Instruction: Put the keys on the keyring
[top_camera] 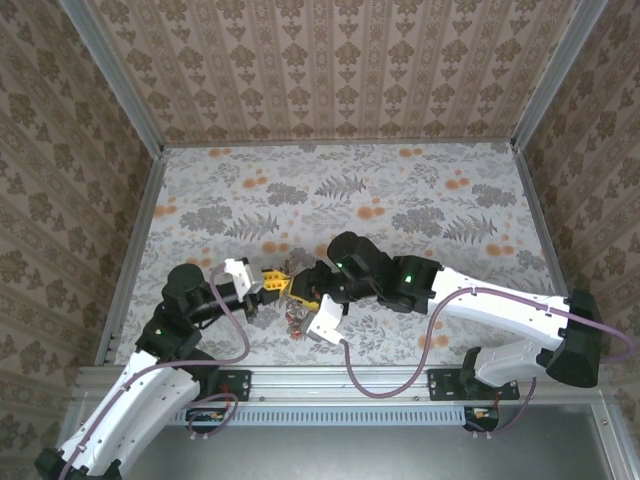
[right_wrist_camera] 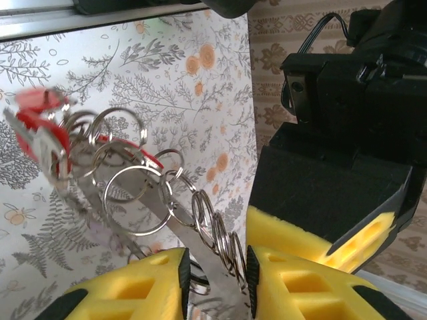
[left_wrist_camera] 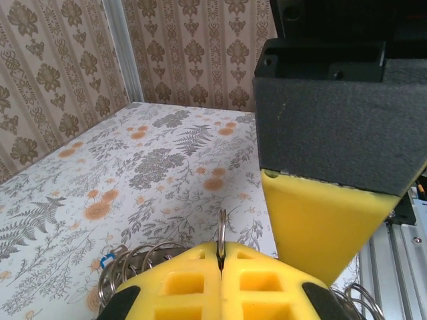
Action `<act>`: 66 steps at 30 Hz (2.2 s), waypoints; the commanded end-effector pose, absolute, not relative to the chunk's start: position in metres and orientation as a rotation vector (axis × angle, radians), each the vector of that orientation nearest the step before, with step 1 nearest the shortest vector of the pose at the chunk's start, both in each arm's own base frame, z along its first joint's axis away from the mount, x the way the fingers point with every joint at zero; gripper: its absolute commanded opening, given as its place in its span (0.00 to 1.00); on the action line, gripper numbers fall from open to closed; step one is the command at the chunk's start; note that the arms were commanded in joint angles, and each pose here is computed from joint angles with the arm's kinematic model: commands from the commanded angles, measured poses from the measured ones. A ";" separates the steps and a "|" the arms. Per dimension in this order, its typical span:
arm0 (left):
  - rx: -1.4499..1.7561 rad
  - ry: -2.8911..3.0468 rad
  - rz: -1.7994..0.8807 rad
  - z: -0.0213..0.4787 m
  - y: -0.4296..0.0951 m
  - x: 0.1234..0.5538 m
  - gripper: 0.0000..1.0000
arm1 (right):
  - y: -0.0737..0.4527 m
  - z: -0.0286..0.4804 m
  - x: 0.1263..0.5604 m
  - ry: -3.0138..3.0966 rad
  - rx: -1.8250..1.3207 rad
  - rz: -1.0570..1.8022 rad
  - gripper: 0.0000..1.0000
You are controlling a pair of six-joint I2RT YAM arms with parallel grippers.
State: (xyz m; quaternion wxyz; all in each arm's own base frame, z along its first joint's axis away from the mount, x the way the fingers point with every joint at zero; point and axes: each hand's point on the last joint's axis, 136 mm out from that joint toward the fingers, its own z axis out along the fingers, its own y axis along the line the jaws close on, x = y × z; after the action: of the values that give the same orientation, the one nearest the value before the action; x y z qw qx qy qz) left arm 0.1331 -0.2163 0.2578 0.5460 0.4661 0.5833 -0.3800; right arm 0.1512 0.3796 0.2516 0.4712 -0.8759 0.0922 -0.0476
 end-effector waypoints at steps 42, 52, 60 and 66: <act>1.083 1.306 -0.915 0.269 -0.216 0.127 0.00 | 0.374 0.270 0.159 0.174 -2.177 -0.273 0.30; 1.084 1.309 -0.914 0.268 -0.216 0.127 0.00 | 0.375 0.274 0.153 0.180 -2.169 -0.225 0.22; 1.079 1.303 -0.916 0.269 -0.217 0.127 0.00 | 0.376 0.264 0.154 0.230 -2.190 -0.195 0.25; 1.080 1.302 -0.917 0.269 -0.217 0.126 0.00 | 0.376 0.259 0.155 0.248 -2.189 -0.189 0.24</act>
State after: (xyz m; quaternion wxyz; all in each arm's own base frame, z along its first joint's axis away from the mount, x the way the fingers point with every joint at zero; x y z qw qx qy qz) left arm 0.1299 -0.2161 0.2519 0.5456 0.4612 0.5838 -0.3857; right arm 0.1592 0.3762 0.2567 0.4459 -0.8855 0.0952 -0.0896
